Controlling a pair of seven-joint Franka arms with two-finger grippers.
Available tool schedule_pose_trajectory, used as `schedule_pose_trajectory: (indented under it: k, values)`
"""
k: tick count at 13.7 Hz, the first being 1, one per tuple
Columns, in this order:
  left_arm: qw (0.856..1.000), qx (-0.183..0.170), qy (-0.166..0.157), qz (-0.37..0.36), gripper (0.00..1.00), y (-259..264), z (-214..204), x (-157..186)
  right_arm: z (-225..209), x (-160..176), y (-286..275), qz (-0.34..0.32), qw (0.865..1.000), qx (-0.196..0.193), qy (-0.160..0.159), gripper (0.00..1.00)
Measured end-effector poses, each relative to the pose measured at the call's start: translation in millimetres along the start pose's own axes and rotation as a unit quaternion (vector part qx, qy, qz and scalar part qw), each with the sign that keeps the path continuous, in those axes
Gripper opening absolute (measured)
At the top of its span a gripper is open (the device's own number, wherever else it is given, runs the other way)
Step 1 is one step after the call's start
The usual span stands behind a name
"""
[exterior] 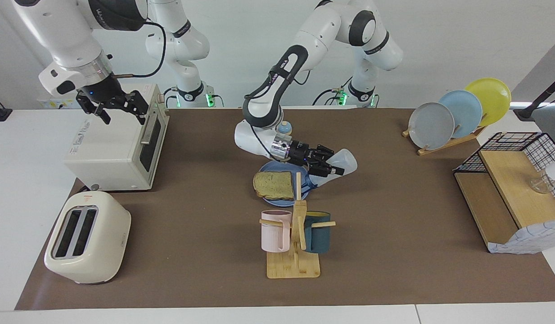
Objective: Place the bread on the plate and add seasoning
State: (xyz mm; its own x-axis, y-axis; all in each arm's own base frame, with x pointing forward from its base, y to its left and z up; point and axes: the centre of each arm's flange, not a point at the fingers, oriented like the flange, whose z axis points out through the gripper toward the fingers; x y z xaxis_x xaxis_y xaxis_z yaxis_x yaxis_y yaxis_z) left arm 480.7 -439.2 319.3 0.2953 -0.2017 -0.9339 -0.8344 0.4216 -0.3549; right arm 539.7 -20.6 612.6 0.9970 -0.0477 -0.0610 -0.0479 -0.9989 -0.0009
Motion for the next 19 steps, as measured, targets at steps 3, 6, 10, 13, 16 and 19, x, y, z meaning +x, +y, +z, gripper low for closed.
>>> schedule_pose_trajectory:
  k: [3,6,10,13,16,19]
  values:
    - [0.999,0.023,0.018,0.013,0.52,24,-49,2,0,0,0,0.0,1.0,0.0,0.0,1.0]
    - [0.999,0.029,0.018,0.016,0.52,30,-59,2,0,0,0,0.0,1.0,0.0,0.0,1.0]
    - [1.0,0.006,0.009,0.016,0.52,14,-10,10,0,0,0,0.0,1.0,0.0,0.0,1.0]
    - [1.0,-0.007,0.004,0.012,0.52,1,27,14,0,0,0,0.0,1.0,0.0,0.0,1.0]
    - [1.0,0.004,0.012,0.015,0.52,6,10,14,0,0,0,0.0,1.0,0.0,0.0,1.0]
    - [0.999,0.016,0.021,0.021,0.52,25,-36,10,0,0,0,0.0,1.0,0.0,0.0,1.0]
